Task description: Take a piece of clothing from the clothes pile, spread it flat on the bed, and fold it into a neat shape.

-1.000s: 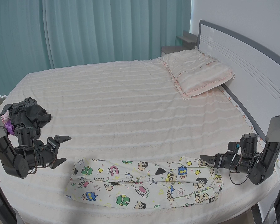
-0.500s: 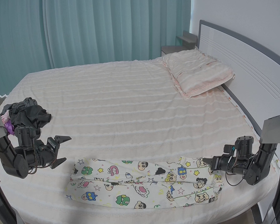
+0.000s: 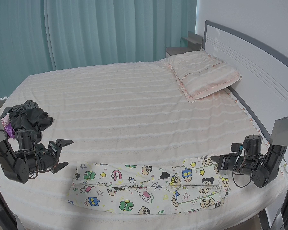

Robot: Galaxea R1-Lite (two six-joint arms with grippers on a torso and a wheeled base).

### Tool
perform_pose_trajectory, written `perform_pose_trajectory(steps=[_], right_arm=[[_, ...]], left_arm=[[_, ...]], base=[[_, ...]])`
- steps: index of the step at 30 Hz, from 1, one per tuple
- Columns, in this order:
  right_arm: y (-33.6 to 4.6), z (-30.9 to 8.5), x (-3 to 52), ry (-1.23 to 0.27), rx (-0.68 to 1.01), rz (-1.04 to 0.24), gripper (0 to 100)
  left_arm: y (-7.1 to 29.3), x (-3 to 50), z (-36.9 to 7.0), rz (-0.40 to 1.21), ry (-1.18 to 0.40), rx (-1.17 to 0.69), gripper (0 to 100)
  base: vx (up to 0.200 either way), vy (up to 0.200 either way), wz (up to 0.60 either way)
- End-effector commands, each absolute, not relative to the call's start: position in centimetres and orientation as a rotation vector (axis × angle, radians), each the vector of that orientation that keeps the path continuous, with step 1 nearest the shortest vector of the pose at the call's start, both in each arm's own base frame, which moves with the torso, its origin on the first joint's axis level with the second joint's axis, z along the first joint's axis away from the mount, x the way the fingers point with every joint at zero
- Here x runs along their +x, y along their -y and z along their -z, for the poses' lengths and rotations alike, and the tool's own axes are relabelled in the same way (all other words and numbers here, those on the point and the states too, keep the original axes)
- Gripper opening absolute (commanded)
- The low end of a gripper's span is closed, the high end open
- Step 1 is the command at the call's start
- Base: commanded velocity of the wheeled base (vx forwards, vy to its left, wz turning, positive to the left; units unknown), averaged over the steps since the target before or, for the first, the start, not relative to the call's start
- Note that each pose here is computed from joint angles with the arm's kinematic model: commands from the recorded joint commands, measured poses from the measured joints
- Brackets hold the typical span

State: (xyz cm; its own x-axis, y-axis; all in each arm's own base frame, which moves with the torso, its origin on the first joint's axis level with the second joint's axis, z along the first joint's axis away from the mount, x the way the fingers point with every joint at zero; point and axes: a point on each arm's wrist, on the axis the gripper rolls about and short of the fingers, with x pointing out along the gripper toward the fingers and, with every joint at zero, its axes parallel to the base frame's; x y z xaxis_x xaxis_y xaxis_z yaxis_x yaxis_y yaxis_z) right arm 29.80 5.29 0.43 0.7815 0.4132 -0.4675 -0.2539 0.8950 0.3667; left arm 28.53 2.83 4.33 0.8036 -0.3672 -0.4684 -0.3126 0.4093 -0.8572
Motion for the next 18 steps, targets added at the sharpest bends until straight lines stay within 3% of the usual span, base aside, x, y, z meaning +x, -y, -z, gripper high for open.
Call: perform_pose_trajectory(steps=[1,5,6,18], right_arm=[[-5.5,0.1,30.2,-0.576,0.288,-0.371,0],[-5.6,0.7,30.6,-0.585,0.282,-0.37,0],[-5.5,0.9,30.6,-0.589,0.283,-0.366,100],[-5.0,-0.2,28.4,-0.589,0.279,-0.36,100]], left_arm=[[-2.8,28.5,-4.3,0.037,-0.676,-1.175,100],[-2.8,28.5,-4.3,0.037,-0.676,-1.175,100],[-2.8,28.5,-4.3,0.038,-0.676,-1.174,100],[-2.8,28.4,-4.3,0.036,-0.678,-1.174,100]], base=[[0.0,0.0,0.0],[0.0,0.0,0.0],[0.0,0.0,0.0],[0.0,0.0,0.0]])
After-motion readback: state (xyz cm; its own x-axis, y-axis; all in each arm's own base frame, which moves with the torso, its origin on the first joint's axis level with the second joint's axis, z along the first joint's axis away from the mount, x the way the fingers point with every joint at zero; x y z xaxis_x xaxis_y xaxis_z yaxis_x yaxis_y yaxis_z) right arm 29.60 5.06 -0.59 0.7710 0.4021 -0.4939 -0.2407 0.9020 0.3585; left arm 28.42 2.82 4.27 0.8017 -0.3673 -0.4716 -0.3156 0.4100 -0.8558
